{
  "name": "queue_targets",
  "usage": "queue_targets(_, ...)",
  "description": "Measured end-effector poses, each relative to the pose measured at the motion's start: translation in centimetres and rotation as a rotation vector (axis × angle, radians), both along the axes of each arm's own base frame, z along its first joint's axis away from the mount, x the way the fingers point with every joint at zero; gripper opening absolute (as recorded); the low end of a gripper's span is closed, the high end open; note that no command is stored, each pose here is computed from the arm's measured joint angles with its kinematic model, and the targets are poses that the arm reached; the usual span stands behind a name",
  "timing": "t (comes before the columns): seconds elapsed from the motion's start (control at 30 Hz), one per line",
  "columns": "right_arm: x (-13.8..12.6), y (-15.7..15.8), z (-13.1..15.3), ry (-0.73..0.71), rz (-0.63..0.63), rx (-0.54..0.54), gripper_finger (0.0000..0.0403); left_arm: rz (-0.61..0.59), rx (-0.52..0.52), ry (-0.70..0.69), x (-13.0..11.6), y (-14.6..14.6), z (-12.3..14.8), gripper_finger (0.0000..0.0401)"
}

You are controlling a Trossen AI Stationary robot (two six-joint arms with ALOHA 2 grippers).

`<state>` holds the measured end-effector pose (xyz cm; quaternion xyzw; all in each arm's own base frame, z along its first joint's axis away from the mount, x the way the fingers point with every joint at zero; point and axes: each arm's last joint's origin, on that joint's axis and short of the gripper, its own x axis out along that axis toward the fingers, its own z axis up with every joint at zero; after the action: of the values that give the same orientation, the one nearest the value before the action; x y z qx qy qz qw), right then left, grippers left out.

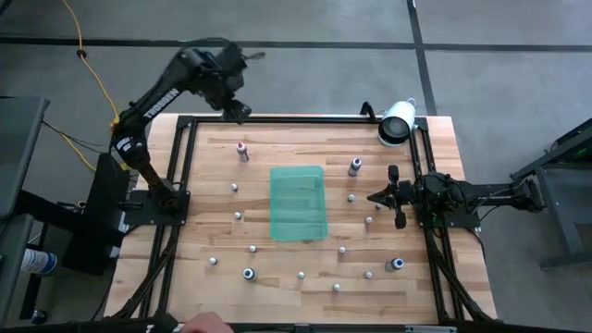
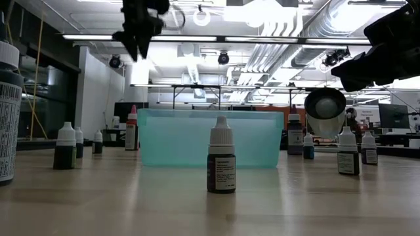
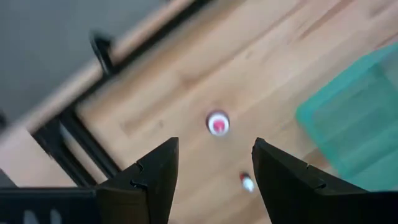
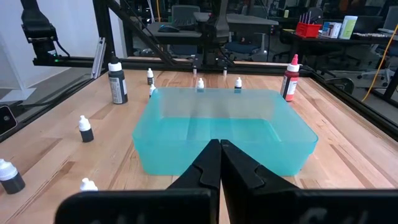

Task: Pick & Place food coloring
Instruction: Put the big pink food coloring bottle into the green bin

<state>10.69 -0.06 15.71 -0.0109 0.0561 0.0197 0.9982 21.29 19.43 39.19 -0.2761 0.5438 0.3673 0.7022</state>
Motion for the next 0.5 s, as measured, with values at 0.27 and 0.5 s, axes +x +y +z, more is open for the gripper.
queue_targets(0.27,0.0,0.0,0.0,0.000,0.000,0.000,0.0000,0.131,-0.167,0.098,0.6,0.2,-6.7,0.0195)
queue_targets(0.5,0.0,0.0,0.0,0.000,0.000,0.000,0.0000,0.145,-0.150,0.038,2.0,0.1,-10.1,0.0195)
